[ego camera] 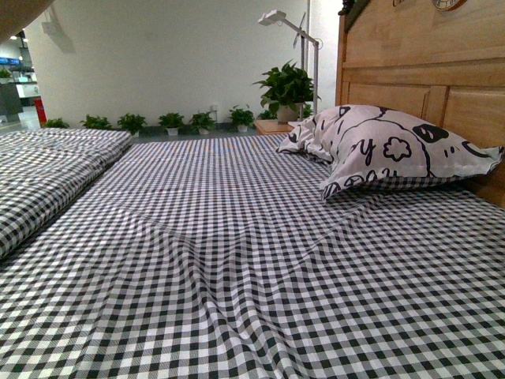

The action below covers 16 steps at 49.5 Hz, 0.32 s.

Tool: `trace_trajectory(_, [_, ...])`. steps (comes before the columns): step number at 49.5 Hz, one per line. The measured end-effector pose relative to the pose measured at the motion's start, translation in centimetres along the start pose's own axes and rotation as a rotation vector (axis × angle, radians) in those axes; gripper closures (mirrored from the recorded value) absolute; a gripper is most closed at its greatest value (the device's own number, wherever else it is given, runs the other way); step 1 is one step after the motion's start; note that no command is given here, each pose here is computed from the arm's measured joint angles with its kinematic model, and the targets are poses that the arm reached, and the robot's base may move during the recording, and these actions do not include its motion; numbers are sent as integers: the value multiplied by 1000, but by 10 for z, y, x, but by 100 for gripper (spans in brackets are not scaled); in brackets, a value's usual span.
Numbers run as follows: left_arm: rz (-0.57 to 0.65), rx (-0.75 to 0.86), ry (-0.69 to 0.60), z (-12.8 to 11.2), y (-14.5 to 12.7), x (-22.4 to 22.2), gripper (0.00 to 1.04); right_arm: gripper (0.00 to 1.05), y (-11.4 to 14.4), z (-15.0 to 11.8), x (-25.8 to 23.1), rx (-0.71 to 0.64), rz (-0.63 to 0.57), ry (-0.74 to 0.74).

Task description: Clean up trash

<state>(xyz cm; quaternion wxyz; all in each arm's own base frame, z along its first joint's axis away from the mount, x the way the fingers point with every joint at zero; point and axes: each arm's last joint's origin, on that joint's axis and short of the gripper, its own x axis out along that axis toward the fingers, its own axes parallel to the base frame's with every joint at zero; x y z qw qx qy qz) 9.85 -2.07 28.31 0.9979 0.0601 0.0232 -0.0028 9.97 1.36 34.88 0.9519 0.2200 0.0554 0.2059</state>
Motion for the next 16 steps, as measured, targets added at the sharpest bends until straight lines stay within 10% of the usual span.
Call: trace_trajectory(16, [0, 0, 0, 0, 0, 0, 77, 86, 0, 0, 0, 0, 0, 0])
